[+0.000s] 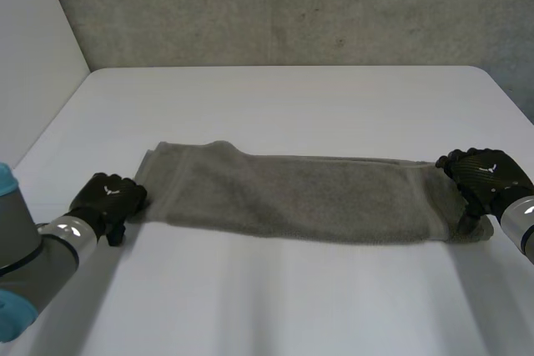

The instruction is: Fold the towel.

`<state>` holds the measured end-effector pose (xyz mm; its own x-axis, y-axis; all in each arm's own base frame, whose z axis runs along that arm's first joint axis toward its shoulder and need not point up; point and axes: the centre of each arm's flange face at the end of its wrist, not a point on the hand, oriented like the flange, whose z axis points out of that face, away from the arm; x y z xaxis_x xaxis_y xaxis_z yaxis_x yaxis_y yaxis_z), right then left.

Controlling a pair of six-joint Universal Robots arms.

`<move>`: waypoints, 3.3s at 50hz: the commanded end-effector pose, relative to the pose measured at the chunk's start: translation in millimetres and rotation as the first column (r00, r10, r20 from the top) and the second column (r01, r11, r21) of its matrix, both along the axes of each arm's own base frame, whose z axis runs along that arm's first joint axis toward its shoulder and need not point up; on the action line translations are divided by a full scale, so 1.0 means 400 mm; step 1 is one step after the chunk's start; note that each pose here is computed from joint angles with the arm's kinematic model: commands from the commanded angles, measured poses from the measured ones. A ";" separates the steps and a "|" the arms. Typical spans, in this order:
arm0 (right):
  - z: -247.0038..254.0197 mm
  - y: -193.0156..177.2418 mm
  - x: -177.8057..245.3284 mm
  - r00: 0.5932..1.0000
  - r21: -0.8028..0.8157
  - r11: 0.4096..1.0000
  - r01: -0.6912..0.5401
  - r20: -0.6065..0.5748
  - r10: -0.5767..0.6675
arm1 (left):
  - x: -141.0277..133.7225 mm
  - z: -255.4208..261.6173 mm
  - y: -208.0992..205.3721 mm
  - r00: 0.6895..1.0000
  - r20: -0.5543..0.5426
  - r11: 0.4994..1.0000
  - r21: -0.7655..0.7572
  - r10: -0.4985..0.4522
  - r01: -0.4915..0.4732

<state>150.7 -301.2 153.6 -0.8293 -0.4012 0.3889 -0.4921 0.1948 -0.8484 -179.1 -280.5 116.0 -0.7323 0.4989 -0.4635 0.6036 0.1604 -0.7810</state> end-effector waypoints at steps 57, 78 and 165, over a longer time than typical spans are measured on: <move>0.031 -0.133 -0.179 0.948 -0.165 0.965 0.206 -0.210 -0.239 | -0.039 0.159 -0.005 0.972 -0.235 0.981 -0.191 -0.005 -0.041; 0.251 -0.066 0.280 0.958 -0.354 0.908 -0.226 -0.250 0.141 | -0.060 0.255 -0.034 0.960 -0.278 0.951 -0.306 -0.040 -0.049; -0.065 0.146 0.231 0.967 0.024 0.973 -0.227 -0.116 0.229 | -0.465 0.028 -0.025 0.971 -0.216 0.971 -0.190 0.101 -0.143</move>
<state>245.1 -237.4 135.9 -0.6748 -0.6232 0.3954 -0.5682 0.0968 -0.8172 -390.9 -278.4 128.3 -0.8030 0.4851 -0.3463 0.3809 -0.0292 -0.9242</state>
